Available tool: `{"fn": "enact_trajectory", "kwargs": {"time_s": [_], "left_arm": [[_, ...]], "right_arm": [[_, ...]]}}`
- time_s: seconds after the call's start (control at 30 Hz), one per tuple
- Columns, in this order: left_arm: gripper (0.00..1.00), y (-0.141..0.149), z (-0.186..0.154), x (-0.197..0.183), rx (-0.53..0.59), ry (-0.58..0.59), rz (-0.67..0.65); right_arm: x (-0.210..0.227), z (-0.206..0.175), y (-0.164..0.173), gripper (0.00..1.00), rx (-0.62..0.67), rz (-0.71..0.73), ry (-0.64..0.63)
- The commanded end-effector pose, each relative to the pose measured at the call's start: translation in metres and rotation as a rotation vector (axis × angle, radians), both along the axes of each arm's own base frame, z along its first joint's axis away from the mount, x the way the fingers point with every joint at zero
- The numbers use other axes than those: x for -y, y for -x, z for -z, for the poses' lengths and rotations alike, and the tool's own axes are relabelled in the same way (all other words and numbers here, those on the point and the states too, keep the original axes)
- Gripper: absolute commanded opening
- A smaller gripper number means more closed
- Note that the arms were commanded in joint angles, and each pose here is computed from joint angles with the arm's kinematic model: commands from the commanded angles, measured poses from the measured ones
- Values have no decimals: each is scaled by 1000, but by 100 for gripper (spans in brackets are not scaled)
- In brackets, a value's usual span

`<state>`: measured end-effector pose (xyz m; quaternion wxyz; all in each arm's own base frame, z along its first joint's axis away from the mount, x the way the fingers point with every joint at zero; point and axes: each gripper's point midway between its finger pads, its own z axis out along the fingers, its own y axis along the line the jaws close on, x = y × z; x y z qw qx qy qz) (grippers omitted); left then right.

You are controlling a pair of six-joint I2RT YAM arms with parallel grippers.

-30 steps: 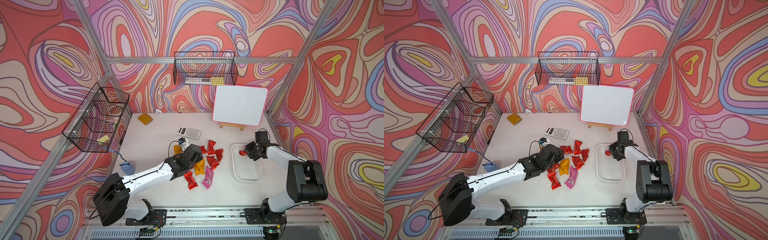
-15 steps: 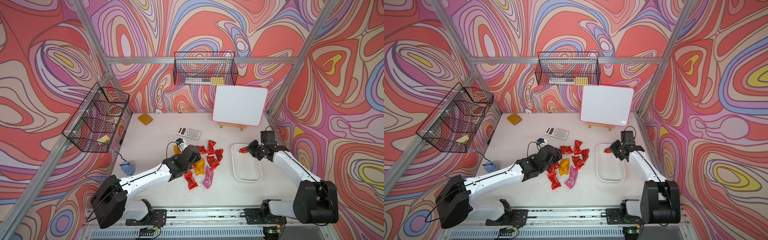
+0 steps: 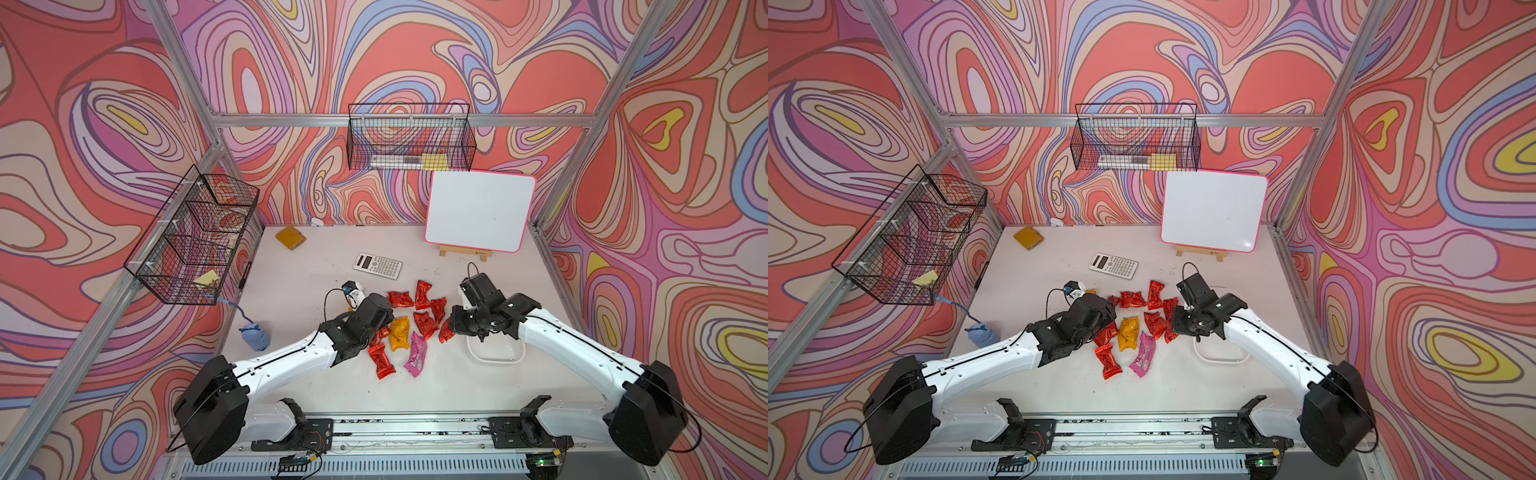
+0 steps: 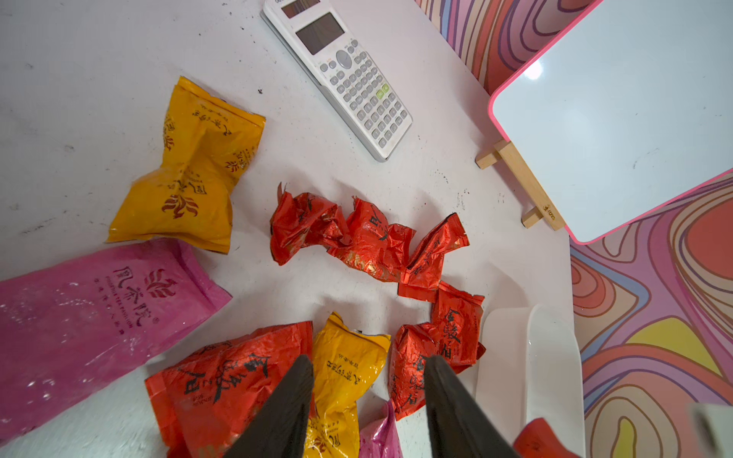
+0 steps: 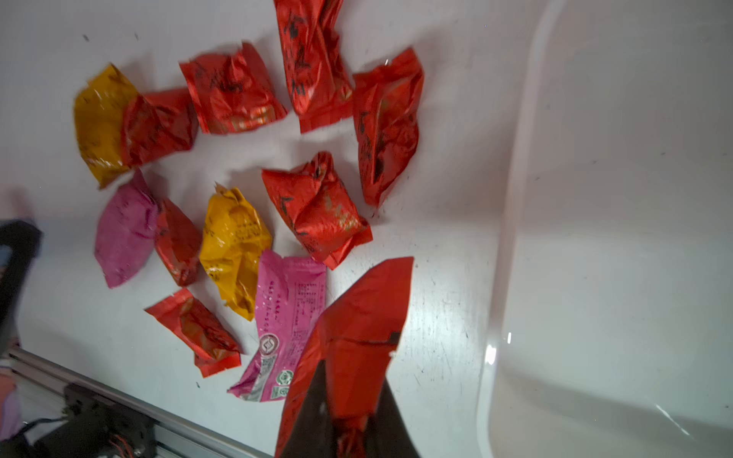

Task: Take the tea bags out of the storage box
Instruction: Place the tea bag at the center of the board, then reset both arms

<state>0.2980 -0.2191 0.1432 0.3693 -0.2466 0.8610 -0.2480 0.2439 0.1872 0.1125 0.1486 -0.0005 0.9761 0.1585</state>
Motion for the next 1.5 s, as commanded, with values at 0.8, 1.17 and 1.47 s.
{"fn": "enact_trajectory", "kwargs": {"time_s": [0.8,1.17,1.47], "left_arm": [[54,0,-17,-82,70,-194,-135],[82,-30,-32,-174,168,-530,-114],[98,-43,-10,-218,178,-692,-75]], "right_arm": [[43,-51,-34,63,327,82,289],[203,-73,-98,68,546,585,348],[236,-24,-123,76,720,603,431]]}}
